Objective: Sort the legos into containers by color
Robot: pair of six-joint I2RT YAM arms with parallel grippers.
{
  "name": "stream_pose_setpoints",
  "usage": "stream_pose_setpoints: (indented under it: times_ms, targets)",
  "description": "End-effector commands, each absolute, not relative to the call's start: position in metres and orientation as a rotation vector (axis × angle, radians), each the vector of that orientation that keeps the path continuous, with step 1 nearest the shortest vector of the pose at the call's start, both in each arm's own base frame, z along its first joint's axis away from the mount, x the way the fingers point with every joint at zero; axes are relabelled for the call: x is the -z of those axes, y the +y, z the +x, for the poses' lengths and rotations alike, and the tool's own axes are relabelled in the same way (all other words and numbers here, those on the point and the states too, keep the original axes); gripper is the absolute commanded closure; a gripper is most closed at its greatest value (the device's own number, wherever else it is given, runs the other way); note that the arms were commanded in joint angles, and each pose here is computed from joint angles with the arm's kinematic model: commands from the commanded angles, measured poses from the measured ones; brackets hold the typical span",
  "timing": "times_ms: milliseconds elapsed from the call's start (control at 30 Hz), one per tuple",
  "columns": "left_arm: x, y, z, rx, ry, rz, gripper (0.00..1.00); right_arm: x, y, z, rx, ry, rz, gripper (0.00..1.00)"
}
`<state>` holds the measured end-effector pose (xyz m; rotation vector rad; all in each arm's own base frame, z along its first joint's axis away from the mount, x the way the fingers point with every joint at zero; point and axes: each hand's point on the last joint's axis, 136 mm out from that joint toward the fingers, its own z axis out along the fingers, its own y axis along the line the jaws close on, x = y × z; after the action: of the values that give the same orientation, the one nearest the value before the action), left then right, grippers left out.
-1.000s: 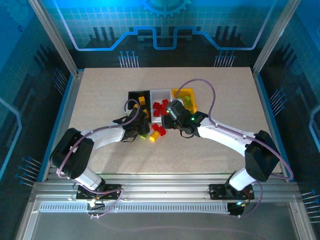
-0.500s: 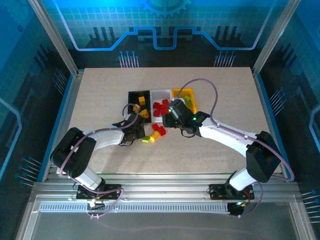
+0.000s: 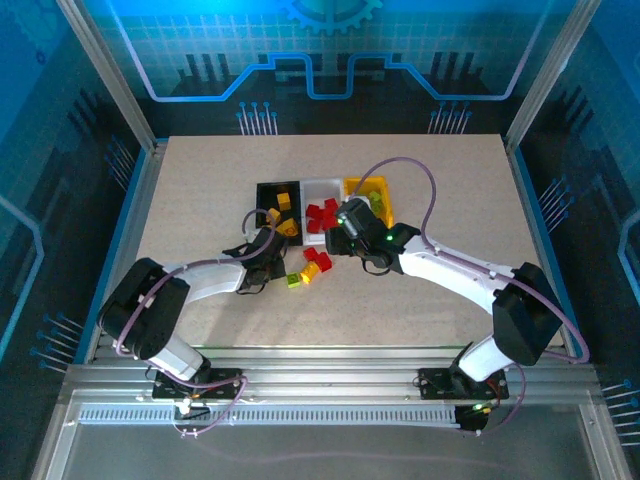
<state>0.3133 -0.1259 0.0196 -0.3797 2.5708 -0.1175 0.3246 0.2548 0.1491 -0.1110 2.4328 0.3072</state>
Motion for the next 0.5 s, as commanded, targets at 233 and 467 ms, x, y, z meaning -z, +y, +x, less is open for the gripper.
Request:
stream_pose_setpoints:
  times_ms: [233,467]
  targets:
    - [-0.092,-0.156,0.289,0.221,2.509,-0.224,0.69,-0.164,0.226,0.32,-0.331,2.387,0.003,0.3]
    - [-0.141,-0.238,0.33,0.398,2.449,-0.092,0.69,-0.153,0.182,0.298,-0.289,2.388,0.104,0.3]
